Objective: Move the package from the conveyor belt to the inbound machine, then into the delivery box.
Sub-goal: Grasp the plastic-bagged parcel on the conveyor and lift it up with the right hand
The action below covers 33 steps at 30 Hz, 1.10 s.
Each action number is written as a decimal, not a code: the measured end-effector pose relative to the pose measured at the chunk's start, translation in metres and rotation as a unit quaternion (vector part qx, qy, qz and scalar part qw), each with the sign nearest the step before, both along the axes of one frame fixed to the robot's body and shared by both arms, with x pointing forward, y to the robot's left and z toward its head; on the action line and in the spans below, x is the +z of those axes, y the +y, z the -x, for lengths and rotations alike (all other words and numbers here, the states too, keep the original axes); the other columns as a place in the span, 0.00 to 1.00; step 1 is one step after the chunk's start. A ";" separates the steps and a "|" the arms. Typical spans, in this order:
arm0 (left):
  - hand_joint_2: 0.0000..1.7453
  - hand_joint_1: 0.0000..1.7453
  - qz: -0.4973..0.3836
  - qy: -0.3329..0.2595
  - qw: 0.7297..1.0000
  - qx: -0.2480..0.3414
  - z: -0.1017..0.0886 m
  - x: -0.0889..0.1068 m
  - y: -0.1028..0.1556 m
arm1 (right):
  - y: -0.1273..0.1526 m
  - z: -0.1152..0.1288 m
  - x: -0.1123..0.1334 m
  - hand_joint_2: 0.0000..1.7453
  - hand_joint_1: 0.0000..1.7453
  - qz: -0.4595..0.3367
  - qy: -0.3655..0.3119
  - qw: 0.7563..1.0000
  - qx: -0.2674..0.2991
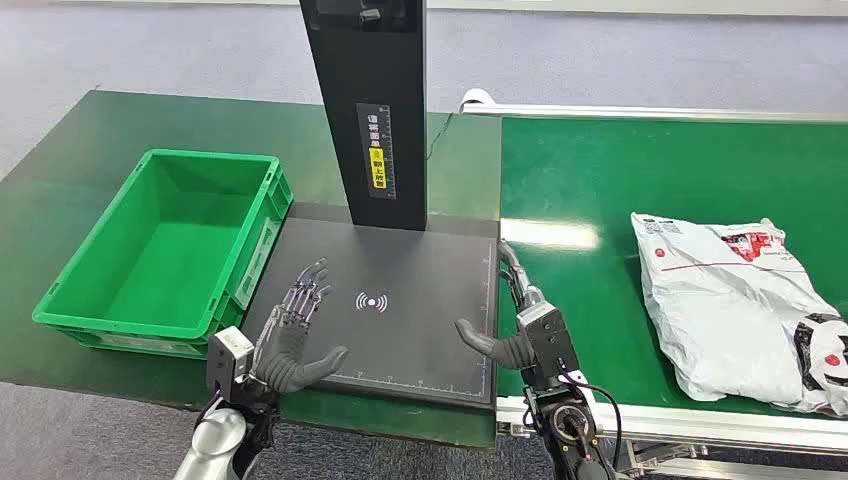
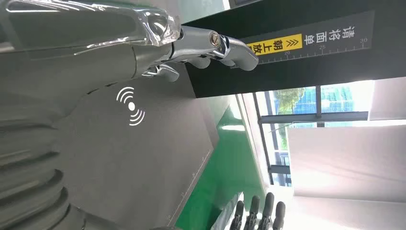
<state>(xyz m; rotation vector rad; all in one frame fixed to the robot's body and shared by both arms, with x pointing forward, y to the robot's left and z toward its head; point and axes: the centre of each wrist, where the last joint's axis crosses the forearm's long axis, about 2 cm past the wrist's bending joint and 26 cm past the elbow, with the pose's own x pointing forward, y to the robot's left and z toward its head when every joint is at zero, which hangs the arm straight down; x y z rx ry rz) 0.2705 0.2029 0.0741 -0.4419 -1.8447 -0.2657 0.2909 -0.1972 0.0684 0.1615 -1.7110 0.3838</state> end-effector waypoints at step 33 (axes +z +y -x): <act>1.00 0.00 -0.005 0.015 1.000 0.023 0.021 -0.007 0.017 | -0.177 -0.052 0.029 1.00 0.00 0.402 0.031 0.887 -0.225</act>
